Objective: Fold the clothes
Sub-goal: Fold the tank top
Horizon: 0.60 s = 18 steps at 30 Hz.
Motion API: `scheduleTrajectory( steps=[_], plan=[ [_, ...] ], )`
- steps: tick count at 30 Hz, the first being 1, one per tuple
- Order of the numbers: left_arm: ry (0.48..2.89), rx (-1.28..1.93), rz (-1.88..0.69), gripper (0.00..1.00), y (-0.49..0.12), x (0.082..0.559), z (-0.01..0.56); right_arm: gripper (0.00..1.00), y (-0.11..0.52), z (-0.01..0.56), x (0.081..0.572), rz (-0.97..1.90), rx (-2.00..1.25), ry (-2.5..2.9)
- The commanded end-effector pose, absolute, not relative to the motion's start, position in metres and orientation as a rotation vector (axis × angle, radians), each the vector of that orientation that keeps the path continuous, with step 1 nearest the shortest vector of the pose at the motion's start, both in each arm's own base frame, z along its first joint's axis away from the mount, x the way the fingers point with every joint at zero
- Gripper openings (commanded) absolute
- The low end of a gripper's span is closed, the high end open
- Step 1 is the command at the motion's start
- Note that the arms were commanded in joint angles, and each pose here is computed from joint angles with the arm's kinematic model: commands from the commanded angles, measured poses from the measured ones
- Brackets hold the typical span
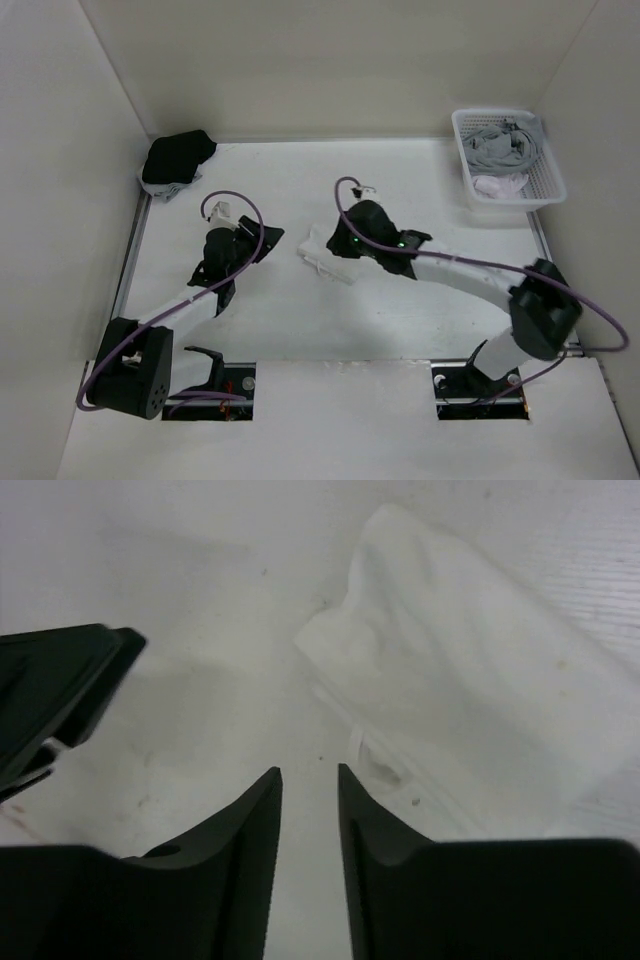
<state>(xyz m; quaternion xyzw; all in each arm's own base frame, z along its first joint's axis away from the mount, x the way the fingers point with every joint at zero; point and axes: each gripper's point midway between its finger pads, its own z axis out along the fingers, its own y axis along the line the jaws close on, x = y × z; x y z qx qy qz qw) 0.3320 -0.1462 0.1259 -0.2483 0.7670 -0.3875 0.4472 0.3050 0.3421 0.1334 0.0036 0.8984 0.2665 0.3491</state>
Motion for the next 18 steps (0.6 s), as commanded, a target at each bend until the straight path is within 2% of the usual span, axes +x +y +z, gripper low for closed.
scheduleTrajectory(
  steps=[1, 3, 4, 8, 10, 14, 16, 18],
  plan=[
    [1.874, -0.582, -0.97, 0.4, -0.149, 0.333, 0.131, 0.21, 0.306, 0.192, 0.311, 0.75, 0.096, 2.061],
    [1.887, -0.568, -0.944, 0.41, -0.148, 0.333, 0.126, 0.05, 0.271, 0.185, 0.301, 0.723, 0.131, 2.002],
    [1.892, -0.559, -0.928, 0.42, -0.147, 0.333, 0.124, 0.02, 0.252, 0.178, 0.296, 0.708, 0.157, 1.982],
    [1.927, -0.524, -0.859, 0.45, -0.144, 0.329, 0.112, 0.02, 0.176, 0.156, 0.284, 0.642, 0.311, 1.874],
    [1.942, -0.514, -0.834, 0.47, -0.144, 0.326, 0.108, 0.13, 0.145, 0.152, 0.283, 0.615, 0.392, 1.809],
    [1.96, -0.5, -0.797, 0.5, -0.141, 0.323, 0.104, 0.46, 0.104, 0.153, 0.284, 0.606, 0.508, 1.679],
    [1.968, -0.5, -0.794, 0.52, -0.141, 0.32, 0.103, 0.52, 0.096, 0.147, 0.285, 0.588, 0.536, 1.672],
    [1.965, -0.494, -0.799, 0.53, -0.143, 0.318, 0.105, 0.53, 0.088, 0.134, 0.286, 0.55, 0.556, 1.689]
  ],
)
